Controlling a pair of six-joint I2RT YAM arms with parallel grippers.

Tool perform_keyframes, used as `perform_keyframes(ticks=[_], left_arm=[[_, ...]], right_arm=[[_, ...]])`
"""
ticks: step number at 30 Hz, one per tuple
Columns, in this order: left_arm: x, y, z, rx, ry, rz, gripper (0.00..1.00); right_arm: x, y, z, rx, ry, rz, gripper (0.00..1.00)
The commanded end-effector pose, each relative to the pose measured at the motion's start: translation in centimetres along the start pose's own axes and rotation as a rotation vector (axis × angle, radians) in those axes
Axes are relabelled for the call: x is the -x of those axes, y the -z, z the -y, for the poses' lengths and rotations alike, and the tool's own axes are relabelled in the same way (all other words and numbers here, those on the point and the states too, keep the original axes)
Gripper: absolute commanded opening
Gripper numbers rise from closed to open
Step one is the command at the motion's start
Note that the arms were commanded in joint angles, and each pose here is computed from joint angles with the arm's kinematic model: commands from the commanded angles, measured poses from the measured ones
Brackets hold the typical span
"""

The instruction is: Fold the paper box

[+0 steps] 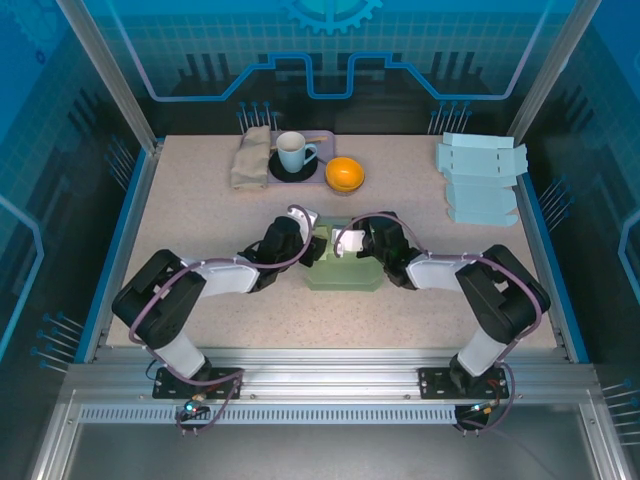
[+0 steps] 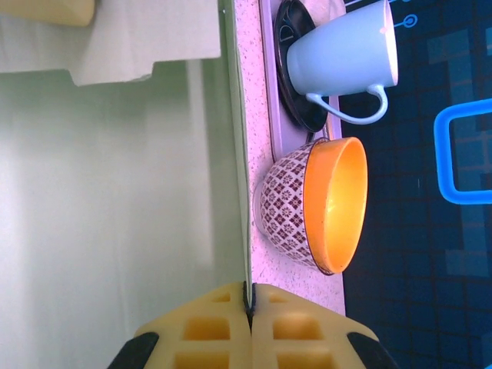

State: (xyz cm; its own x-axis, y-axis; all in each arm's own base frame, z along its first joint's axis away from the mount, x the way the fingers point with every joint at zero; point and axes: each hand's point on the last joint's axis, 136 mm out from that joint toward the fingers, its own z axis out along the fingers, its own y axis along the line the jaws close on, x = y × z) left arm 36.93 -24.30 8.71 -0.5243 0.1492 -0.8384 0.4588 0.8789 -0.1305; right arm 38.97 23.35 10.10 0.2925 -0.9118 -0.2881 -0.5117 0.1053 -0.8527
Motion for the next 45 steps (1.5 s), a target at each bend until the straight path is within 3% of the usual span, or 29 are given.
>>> perform_keyframes(ticks=[1,13,19,26,33,35,42,45], left_arm=[[0.5,0.7,0.7,-0.052,0.02,0.021,0.46],[-0.8,-1.4,-1.1,0.059,0.038,-0.061,0.46],[-1.0,-2.0,-4.1,0.248,0.067,-0.119,0.46],[-1.0,-1.5,-5.4,0.338,0.045,-0.115,0.27],[-1.4,-0.6,-6.7,0.475,-0.059,-0.15,0.2],[-1.6,-0.5,-6.8,0.494,-0.081,-0.16,0.16],[-1.5,-0.4,-5.8,0.427,-0.103,-0.135,0.13],[-1.3,-0.3,-5.4,0.399,-0.104,-0.117,0.12]], right_arm=[[-0.1,-0.2,-2.2,0.034,0.004,-0.015,0.0],[1.3,1.0,-1.9,0.05,-0.022,0.056,0.0],[1.2,1.5,-1.9,0.049,-0.027,0.056,0.0],[0.9,1.4,-1.5,0.039,-0.038,0.031,0.0],[0.1,1.2,-0.5,0.02,-0.102,-0.025,0.0],[0.3,1.4,-0.1,0.016,-0.129,-0.02,0.03],[2.6,3.9,1.2,0.142,-0.31,0.093,0.33],[3.2,5.3,1.6,0.202,-0.378,0.125,0.39]])
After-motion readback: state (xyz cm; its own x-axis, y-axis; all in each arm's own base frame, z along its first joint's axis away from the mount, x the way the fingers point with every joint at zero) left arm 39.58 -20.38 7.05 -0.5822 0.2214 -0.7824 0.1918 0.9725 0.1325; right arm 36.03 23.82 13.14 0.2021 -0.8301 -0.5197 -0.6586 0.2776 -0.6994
